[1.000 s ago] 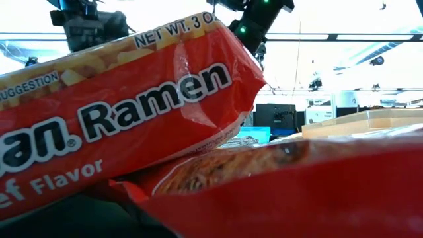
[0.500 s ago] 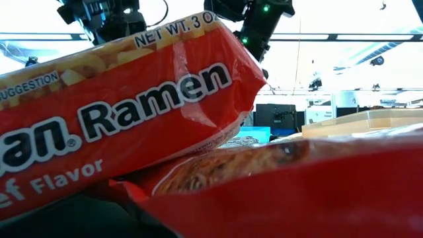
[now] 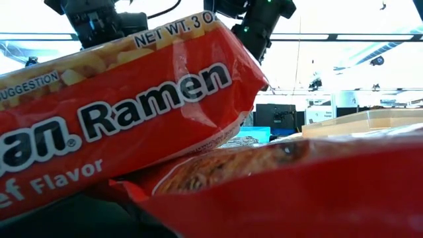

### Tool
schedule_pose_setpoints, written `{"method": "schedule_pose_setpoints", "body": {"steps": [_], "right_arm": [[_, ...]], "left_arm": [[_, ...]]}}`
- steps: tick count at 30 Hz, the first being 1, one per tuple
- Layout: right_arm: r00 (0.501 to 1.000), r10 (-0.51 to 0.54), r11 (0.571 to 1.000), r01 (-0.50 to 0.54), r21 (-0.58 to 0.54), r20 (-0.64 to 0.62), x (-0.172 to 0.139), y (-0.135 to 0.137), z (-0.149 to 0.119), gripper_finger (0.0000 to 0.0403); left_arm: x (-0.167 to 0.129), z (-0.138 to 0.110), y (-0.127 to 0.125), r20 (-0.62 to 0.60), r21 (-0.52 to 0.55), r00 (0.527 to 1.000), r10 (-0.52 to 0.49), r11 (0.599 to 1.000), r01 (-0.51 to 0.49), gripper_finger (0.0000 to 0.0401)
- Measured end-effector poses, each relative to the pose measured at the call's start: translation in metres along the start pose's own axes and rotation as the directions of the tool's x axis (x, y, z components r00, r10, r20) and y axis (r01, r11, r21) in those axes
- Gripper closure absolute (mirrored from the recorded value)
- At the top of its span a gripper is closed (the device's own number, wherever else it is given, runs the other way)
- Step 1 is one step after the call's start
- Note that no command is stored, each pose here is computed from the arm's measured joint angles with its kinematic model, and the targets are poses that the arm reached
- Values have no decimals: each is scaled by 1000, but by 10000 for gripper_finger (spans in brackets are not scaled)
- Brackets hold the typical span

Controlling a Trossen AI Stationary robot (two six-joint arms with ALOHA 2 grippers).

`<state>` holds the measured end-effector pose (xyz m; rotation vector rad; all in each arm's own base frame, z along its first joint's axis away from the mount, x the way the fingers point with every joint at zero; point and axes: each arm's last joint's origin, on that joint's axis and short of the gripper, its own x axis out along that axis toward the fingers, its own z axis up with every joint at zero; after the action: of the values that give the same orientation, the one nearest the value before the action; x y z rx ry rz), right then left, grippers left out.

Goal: Sort Maruchan noodles
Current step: Put the orange noodle pack into the blue bin

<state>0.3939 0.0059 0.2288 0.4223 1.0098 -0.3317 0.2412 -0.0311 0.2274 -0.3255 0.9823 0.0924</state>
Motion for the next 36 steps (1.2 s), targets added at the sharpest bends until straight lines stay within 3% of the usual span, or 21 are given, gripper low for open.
{"method": "schedule_pose_setpoints", "body": {"steps": [8, 13, 25, 30, 36], "right_arm": [[992, 104, 994, -106, 17, 65, -1, 36, -10, 216], [995, 94, 993, -95, 64, 21, 13, 45, -22, 216], [993, 84, 992, -90, 85, 77, 26, 25, -3, 216], [986, 155, 983, -161, 93, 61, 26, 21, 2, 216], [985, 166, 981, -169, 92, 35, 27, 20, 1, 216]], "left_arm": [[23, -19, -30, -26, 3, 992, 120, 993, -120, 259], [42, -32, -43, -70, 25, 982, 174, 985, -172, 259], [66, -43, -50, -60, 76, 959, 278, 959, -273, 259], [75, -46, -48, -44, 91, 939, 341, 937, -336, 259], [87, -49, -47, -53, 108, 925, 377, 923, -370, 259]]}}
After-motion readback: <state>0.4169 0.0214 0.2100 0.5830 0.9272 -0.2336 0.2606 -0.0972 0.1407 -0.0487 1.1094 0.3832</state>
